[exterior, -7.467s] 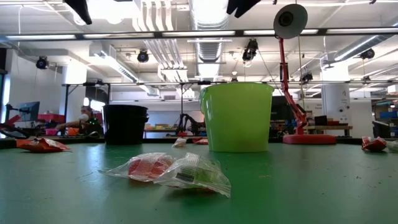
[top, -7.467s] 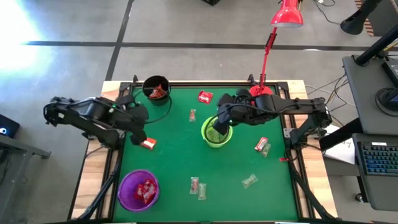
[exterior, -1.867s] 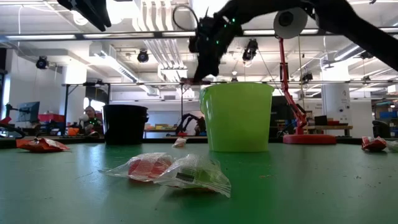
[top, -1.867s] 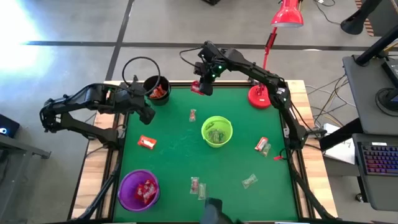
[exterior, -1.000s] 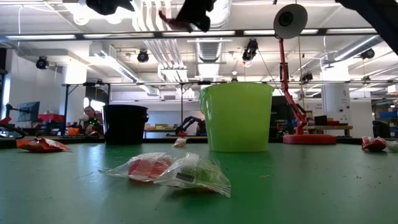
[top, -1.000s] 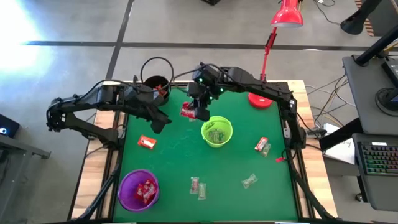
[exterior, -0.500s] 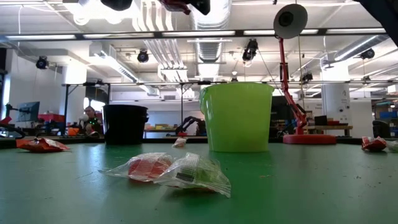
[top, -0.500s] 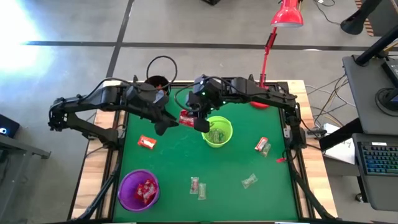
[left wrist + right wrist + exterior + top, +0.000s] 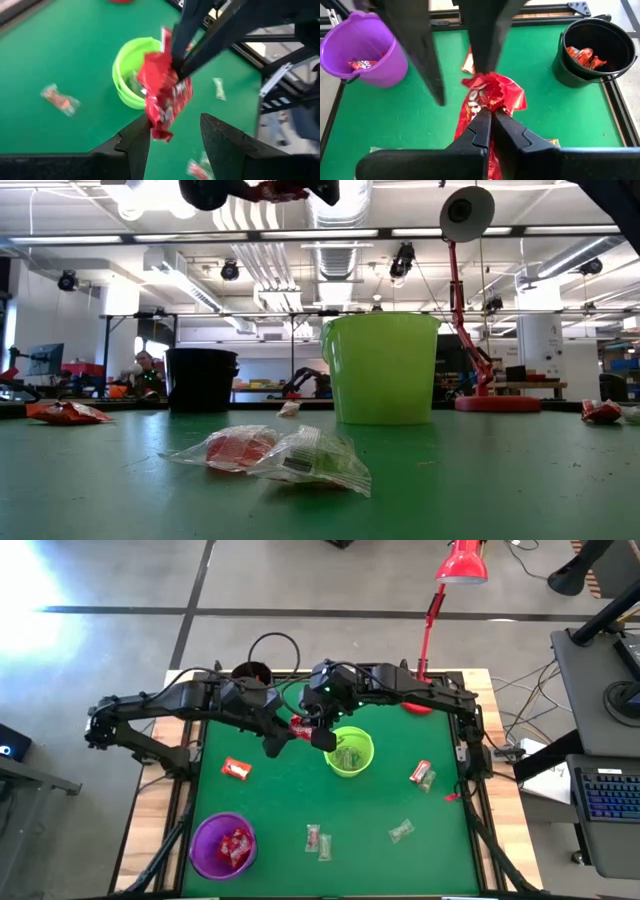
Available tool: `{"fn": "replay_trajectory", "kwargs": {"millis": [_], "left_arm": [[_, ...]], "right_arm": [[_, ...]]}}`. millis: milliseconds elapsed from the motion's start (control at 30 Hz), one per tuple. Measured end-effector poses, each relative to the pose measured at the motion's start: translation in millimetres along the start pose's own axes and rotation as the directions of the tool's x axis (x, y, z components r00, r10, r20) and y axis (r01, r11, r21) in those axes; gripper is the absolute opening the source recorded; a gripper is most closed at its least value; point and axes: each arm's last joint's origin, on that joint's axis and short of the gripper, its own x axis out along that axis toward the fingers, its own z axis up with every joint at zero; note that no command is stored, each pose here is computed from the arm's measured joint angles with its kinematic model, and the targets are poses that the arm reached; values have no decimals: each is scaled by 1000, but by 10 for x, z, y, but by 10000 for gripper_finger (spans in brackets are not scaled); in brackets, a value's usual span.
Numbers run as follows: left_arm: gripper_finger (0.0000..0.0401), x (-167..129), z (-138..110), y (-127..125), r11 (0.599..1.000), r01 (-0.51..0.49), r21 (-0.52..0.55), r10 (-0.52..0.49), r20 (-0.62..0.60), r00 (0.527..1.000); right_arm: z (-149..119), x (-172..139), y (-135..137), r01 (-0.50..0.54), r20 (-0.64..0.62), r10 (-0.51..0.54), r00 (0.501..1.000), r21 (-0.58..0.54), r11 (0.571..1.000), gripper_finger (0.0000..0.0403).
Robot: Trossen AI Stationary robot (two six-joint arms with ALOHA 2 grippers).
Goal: Sort candy
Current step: Put the red candy into the violet bucket
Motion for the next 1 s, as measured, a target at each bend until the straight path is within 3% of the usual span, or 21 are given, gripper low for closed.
{"fn": "replay_trajectory", "kwargs": {"millis": [367, 500, 700, 1000], "left_arm": [[144, 25, 54, -17, 997, 7, 71, -11, 51, 999], [105, 39, 53, -12, 997, 2, 80, -6, 46, 999], [13, 40, 51, -9, 993, -2, 122, -3, 43, 999], [2, 40, 50, -9, 988, -3, 151, -4, 42, 999]], "right_arm": [[-9, 4, 37, -13, -10, 13, 1000, -5, 1000, 8], [-10, 6, 37, -13, -12, 13, 1000, -6, 1000, 8], [-9, 7, 47, -15, -11, 15, 1000, -14, 1000, 8], [-5, 8, 46, -15, -7, 14, 1000, -22, 1000, 12]]}}
